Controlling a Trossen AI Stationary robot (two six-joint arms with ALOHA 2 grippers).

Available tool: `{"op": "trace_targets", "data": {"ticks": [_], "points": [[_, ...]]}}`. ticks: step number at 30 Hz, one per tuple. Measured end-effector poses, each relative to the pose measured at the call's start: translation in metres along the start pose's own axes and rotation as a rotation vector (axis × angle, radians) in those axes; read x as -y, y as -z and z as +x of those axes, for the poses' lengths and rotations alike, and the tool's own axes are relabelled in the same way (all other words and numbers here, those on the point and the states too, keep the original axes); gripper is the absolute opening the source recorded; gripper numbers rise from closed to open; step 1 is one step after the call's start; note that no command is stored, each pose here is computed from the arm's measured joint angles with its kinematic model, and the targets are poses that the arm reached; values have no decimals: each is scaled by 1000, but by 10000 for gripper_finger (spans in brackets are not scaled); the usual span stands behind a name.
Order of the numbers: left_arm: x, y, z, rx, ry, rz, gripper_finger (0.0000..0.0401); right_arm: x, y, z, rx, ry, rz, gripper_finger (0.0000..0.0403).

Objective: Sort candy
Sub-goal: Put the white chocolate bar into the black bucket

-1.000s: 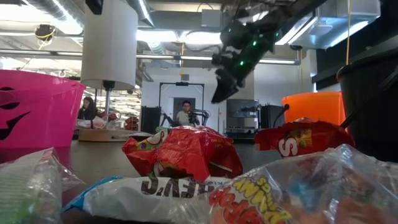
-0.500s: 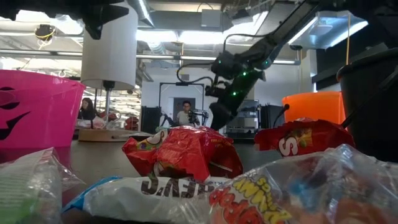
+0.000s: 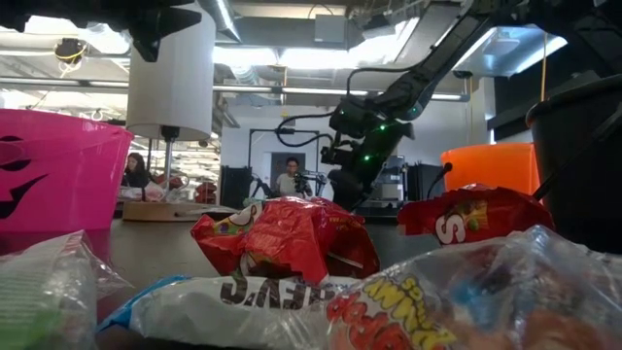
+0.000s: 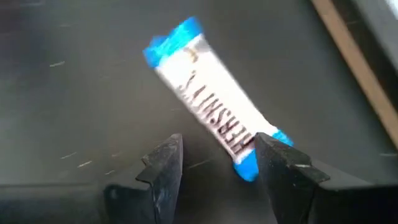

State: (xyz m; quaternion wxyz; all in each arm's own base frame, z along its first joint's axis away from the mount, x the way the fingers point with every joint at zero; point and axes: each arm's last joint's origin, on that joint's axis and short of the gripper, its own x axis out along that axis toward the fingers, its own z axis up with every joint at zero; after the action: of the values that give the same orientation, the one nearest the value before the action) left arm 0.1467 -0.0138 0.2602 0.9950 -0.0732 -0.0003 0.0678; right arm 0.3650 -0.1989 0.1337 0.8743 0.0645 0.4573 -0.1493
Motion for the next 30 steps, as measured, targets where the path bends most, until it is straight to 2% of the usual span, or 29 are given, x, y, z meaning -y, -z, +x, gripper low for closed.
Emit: {"op": "trace_targets", "data": {"ticks": [3, 8, 15, 20, 25, 27, 30], "points": [[0, 0, 0, 0, 0, 2, 139, -5, 4, -1, -38, -94, 3, 198], [0, 1, 0, -7, -1, 4, 139, -20, 10, -6, -131, -177, -3, 198], [0, 1, 0, -10, -3, 5, 139, -67, 8, -24, -192, -278, -85, 198], [0, 1, 0, -13, -3, 6, 139, -106, 1, -41, -157, -196, -184, 198], [0, 1, 0, -12, -4, 6, 139, -134, 0, -46, -130, 19, -300, 198], [0, 1, 0, -12, -4, 6, 139, -138, 1, -44, -129, 59, -310, 198], [0, 1, 0, -12, -4, 5, 139, -133, 5, -34, -157, 70, -242, 198]]}}
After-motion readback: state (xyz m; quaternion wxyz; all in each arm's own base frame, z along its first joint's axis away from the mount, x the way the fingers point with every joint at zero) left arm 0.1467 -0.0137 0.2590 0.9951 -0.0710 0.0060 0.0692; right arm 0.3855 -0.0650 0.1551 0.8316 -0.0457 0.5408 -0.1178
